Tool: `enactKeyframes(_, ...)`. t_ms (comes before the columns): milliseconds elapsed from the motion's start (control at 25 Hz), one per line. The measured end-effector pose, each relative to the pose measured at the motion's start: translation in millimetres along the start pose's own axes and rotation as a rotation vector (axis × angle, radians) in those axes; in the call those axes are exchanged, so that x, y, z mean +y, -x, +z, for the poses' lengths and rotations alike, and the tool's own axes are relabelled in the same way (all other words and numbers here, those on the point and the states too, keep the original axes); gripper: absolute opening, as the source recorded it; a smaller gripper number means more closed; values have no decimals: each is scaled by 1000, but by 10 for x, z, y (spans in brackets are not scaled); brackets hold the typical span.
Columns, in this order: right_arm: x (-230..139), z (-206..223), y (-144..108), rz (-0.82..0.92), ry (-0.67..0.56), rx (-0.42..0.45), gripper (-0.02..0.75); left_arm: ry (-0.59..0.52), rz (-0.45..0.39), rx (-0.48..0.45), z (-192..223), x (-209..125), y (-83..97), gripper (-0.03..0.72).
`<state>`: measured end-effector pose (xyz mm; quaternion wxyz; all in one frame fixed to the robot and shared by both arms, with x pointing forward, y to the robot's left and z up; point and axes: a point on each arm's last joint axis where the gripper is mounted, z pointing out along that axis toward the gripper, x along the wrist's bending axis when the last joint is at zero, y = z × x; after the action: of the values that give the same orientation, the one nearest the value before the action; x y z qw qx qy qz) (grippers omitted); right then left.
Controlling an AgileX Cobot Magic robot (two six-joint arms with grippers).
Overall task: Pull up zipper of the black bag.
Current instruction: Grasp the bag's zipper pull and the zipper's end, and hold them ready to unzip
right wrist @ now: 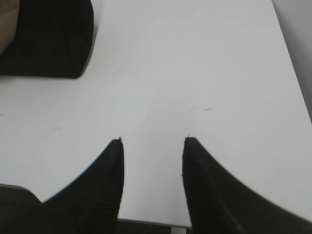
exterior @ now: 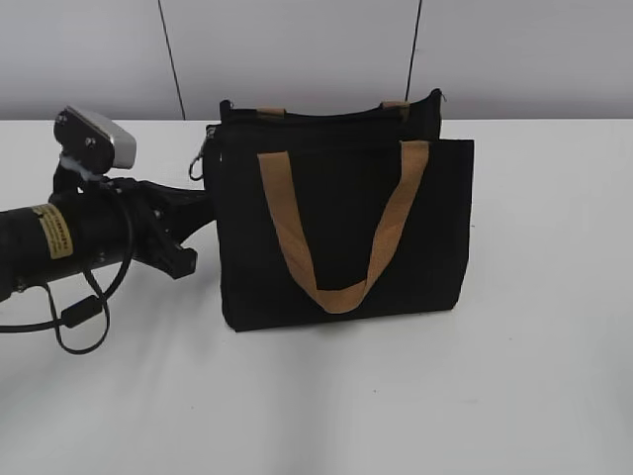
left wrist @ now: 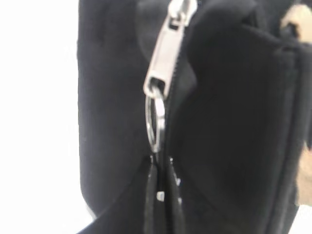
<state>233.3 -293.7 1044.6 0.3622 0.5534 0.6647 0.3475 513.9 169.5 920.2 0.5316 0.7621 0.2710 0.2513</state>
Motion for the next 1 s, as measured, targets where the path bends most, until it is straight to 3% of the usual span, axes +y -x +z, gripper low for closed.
enactKeyframes(1000,0,0,0,0,0,0,320,113,97,67,-325,534,-9,3)
